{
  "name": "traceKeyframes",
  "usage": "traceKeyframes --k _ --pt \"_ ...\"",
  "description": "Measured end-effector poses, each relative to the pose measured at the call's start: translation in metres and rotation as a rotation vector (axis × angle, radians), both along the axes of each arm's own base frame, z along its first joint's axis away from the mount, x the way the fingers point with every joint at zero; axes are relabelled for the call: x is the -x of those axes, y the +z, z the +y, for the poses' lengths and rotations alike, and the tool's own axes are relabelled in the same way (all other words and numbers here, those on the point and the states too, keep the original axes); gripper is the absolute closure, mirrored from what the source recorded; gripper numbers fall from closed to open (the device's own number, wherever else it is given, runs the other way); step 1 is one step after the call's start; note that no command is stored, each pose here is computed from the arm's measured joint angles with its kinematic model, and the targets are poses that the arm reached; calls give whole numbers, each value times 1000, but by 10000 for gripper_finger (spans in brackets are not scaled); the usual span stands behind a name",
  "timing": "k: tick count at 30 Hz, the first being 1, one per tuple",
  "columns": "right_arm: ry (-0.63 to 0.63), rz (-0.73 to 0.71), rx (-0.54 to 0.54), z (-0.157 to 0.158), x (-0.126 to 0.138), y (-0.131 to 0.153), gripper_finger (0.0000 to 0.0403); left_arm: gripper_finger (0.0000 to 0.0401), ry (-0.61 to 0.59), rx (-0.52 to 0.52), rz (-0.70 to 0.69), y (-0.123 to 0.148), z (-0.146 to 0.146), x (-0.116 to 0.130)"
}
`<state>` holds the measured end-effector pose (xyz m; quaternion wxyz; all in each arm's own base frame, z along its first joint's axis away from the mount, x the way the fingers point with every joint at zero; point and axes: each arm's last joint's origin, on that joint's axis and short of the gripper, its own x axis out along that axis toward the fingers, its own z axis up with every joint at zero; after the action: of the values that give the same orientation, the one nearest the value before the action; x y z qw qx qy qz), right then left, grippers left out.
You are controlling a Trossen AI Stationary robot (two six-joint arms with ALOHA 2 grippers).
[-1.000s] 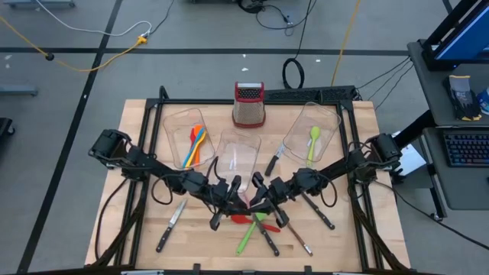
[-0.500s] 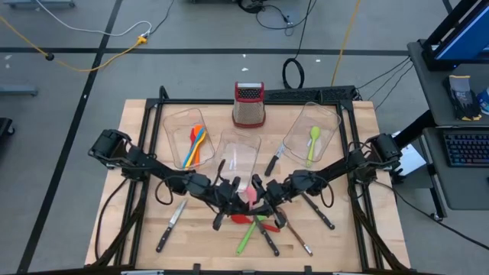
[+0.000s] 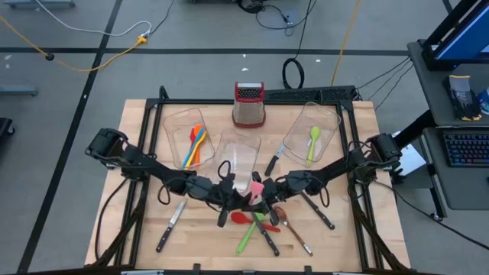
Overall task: Pick & Place Kitchen Items
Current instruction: Put the pink spatula into the left transparent bin
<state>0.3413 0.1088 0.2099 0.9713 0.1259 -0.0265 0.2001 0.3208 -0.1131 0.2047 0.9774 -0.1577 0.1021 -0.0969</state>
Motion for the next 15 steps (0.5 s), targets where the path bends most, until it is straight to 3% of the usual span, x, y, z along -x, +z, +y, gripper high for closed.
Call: traceKeyframes --k 15 --pt "-80 68 19 -8 -3 -5 277 397 171 -68 168 30 1 40"
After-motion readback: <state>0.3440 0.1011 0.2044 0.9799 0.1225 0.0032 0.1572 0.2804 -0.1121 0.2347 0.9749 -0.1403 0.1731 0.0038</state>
